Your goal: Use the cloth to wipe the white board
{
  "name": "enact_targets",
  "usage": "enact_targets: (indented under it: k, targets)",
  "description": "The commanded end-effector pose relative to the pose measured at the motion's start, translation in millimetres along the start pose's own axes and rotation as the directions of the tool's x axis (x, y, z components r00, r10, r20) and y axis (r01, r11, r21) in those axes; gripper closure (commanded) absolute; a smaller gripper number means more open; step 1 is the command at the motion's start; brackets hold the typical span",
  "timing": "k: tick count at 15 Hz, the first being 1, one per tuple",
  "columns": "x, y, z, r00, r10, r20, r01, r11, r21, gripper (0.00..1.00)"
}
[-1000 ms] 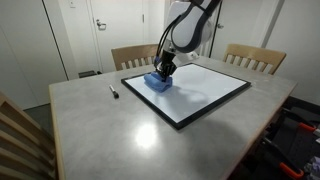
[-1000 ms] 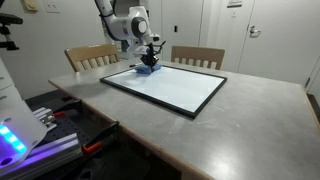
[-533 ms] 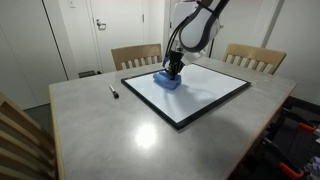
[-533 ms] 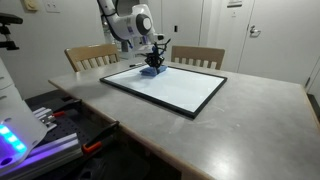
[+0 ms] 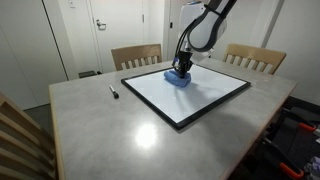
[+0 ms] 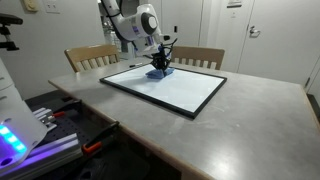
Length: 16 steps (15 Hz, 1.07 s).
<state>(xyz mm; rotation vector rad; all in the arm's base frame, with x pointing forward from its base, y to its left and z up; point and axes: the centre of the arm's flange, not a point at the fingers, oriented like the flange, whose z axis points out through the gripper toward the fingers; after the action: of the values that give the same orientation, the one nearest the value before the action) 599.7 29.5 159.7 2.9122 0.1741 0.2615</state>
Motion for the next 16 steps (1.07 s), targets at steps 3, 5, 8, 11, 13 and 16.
enact_targets:
  k: [3,5,8,11,13,16]
  targets:
    - [-18,31,-1,0.999,0.032,0.033,-0.031,0.998,-0.050,0.99]
    - [-19,43,2,0.998,0.045,0.035,-0.042,0.997,-0.066,0.99]
    - [-21,65,8,0.998,0.052,0.037,-0.049,0.995,-0.086,0.99]
    - [-24,86,13,0.997,0.067,0.037,-0.063,0.993,-0.099,0.99]
    - [-27,100,17,0.996,0.079,0.040,-0.074,0.991,-0.107,0.99]
    - [-32,123,25,0.993,0.109,0.047,-0.102,0.987,-0.126,0.99]
